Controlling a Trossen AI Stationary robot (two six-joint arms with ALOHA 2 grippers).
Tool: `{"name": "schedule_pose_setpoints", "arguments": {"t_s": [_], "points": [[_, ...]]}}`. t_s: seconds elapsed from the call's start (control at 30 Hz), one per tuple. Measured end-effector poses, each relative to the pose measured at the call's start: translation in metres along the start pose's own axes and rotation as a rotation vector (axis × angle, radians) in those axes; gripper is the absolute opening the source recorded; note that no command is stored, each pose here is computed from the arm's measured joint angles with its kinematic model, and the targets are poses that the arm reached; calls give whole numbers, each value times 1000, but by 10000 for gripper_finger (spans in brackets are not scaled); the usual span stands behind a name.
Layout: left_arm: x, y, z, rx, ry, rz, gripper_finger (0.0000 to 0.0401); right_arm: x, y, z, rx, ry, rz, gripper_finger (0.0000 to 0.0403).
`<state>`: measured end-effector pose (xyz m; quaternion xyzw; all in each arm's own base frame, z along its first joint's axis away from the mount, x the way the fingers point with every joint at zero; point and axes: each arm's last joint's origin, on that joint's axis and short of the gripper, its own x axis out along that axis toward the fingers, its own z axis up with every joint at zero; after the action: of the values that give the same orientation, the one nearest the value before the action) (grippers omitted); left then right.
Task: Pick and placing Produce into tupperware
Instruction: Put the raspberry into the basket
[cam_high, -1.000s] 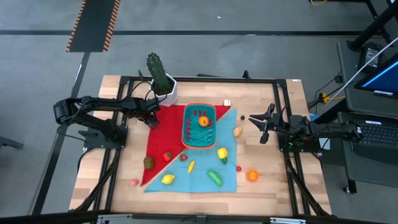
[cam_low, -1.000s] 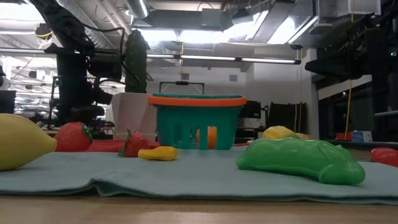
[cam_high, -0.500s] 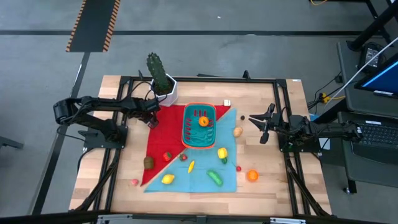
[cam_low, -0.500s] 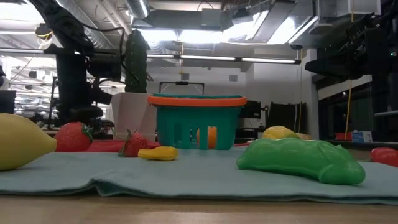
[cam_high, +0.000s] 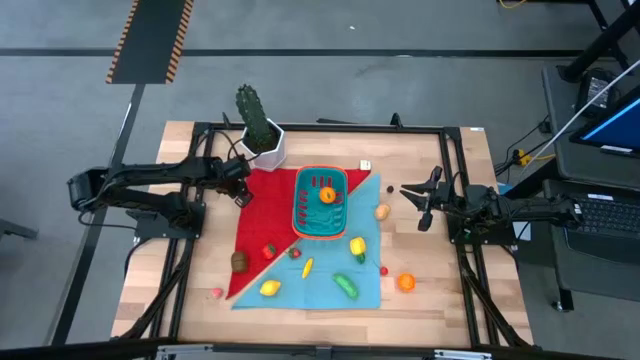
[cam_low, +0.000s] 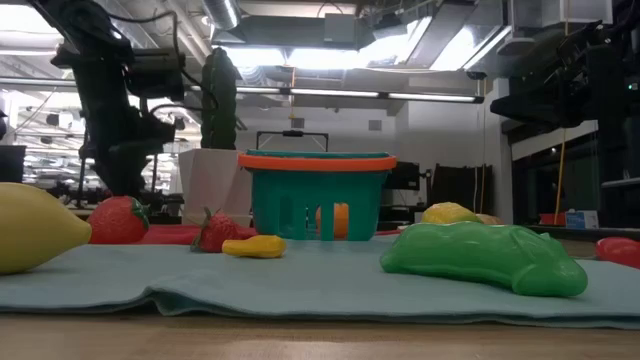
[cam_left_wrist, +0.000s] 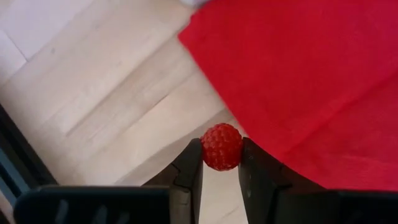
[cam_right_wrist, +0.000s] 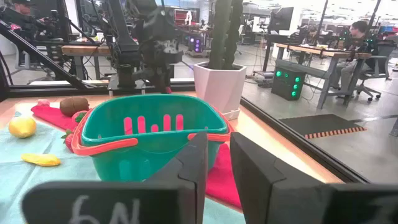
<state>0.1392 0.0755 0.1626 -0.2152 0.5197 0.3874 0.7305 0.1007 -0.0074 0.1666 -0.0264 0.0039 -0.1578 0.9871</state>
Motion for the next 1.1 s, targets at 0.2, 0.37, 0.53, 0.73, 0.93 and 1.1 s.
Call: {"name": "schedule_pose_setpoints", "arguments": {"t_s": [0.2,0.37,0.53,0.73,0.93,1.1], "points": [[-19,-1,-4,15,-109,-66,81,0,0,0,0,-1,0,73],[-37,-4,-9,41,-206,-143,71,0,0,0,-3,0,0,73],[-55,-8,-15,65,-319,-245,71,0,0,0,-3,0,0,73],[-75,-15,-21,121,-471,-391,71,0,0,0,-3,0,0,73],[-93,-22,-24,222,-624,-506,71,0,0,0,-3,0,0,73],[-102,-28,-25,306,-703,-562,75,0,0,0,-3,0,0,73]]}}
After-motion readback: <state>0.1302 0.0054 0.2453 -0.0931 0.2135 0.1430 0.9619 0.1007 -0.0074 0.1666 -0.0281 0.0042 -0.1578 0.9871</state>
